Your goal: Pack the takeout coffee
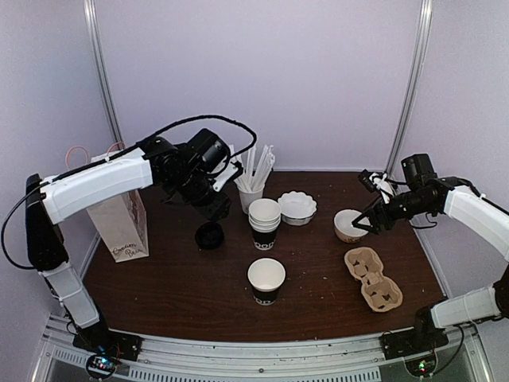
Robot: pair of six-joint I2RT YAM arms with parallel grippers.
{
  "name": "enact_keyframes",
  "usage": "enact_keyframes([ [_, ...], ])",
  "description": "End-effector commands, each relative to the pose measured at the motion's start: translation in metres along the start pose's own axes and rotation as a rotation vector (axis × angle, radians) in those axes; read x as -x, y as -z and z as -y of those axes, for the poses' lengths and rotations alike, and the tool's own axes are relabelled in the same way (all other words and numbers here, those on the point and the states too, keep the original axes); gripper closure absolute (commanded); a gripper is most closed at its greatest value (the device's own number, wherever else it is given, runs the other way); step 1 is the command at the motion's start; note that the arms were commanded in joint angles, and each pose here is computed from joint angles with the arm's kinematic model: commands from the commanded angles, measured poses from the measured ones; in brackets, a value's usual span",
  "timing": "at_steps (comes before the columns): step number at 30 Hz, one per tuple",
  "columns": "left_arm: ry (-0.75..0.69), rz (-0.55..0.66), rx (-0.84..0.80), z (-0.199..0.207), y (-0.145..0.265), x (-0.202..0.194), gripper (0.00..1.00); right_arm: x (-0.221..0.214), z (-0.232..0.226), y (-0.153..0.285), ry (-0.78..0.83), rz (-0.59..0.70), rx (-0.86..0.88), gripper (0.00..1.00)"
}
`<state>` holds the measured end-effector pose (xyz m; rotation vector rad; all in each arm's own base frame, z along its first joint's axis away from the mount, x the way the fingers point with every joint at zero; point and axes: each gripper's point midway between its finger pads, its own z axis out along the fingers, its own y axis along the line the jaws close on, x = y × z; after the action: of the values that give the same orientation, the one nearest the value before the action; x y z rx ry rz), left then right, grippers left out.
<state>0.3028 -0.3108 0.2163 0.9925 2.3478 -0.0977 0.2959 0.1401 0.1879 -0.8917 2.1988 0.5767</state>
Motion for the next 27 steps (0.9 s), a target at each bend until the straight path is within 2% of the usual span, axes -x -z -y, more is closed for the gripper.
enact_keyframes([
  [1,0.160,-0.101,0.026,-0.013,-0.044,-0.021,0.49,0.001,0.005,0.003,0.011,0.022,-0.039,0.22],
  [6,0.199,-0.153,0.037,-0.011,-0.085,-0.030,0.50,0.001,0.004,0.005,0.020,0.027,-0.041,0.22],
  [8,0.222,-0.175,0.043,-0.014,-0.098,-0.032,0.48,0.000,0.004,0.004,0.020,0.025,-0.041,0.22],
  [10,0.243,-0.201,0.065,-0.020,-0.107,-0.036,0.41,0.000,0.003,0.004,0.022,0.025,-0.035,0.22],
  [12,0.261,-0.221,0.082,-0.026,-0.114,-0.041,0.40,-0.001,0.003,0.003,0.024,0.025,-0.031,0.22],
  [17,0.298,-0.246,0.010,-0.022,-0.131,-0.048,0.46,-0.002,0.003,0.002,0.026,0.019,-0.030,0.22],
  [23,0.305,-0.256,-0.004,-0.023,-0.141,-0.051,0.57,-0.004,0.004,-0.001,0.024,0.010,-0.026,0.23],
  [27,0.308,-0.262,0.015,-0.030,-0.145,-0.053,0.60,-0.005,0.005,-0.003,0.023,0.004,-0.024,0.23],
])
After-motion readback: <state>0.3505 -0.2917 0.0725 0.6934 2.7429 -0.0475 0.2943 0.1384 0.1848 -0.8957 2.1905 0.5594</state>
